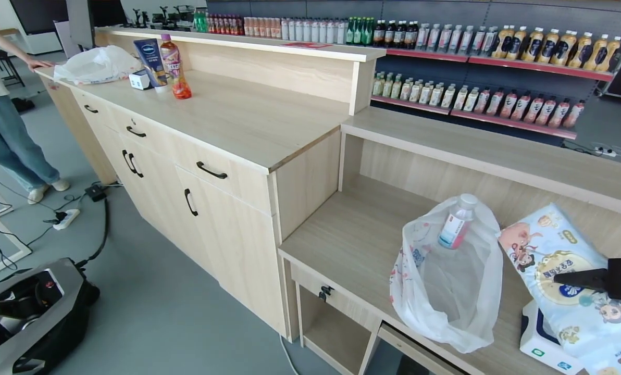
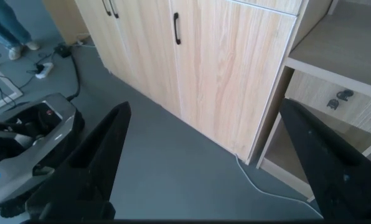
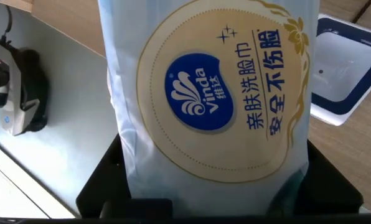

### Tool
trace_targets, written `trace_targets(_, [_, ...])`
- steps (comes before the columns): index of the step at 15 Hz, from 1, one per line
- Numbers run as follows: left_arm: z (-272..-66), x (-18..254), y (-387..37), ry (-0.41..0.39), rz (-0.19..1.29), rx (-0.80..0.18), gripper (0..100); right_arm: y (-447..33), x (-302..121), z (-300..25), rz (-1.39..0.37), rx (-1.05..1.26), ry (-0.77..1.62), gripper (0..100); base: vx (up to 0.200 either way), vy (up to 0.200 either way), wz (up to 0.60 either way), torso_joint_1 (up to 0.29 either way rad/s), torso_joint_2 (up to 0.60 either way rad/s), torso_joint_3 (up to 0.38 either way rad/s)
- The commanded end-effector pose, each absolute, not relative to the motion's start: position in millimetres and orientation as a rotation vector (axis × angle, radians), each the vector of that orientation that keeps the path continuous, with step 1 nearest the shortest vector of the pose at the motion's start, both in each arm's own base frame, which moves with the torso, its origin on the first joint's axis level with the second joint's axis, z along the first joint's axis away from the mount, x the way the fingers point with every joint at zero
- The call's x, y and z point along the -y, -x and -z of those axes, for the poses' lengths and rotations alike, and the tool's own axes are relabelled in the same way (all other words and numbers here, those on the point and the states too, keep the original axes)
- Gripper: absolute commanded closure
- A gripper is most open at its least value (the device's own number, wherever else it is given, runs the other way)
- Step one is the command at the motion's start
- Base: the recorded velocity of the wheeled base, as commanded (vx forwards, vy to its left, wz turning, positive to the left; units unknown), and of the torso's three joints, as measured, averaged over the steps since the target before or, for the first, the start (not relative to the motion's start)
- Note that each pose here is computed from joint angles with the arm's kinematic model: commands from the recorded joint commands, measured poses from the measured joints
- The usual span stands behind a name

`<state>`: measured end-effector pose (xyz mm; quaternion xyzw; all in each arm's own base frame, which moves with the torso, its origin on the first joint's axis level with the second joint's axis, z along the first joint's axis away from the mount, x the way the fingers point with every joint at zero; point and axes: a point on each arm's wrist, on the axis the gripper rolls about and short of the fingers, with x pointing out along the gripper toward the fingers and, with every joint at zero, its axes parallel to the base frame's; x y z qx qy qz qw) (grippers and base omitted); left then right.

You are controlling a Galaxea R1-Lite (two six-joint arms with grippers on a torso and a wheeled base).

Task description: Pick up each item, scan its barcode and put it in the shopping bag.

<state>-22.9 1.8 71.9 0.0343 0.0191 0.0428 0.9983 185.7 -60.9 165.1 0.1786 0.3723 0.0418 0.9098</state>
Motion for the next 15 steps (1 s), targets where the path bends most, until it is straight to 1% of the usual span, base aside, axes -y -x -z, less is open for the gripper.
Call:
trace_targets(1, [-71.9, -1.8, 22.9, -0.069, -0.086, -0.038, 0, -175.0, 65.8, -162.1, -0.066, -0.779, -0.403, 100, 0.000, 0.000, 0.00, 0.000, 0.00, 0.000])
trace_targets(6, [-71.9, -1.8, 22.9, -0.067, -0.086, -0.038, 0, -161.3, 80.6, -153.8, -0.082, -0.829, -0.402, 100, 0.000, 0.000, 0.00, 0.000, 0.00, 0.000])
trace_targets(11, [-71.9, -1.8, 22.9, -0.069, -0.086, -0.038, 0, -143.1, 96.8, -144.6, -0.021, -0.867, -0.400, 100, 0.000, 0.000, 0.00, 0.000, 0.00, 0.000])
trace_targets(15, [-71.9, -1.8, 22.9, -0.069, -0.086, -0.038, 0, -131.8, 99.6, -138.7, -0.051, -0.916, -0.430, 100, 0.000, 0.000, 0.00, 0.000, 0.00, 0.000])
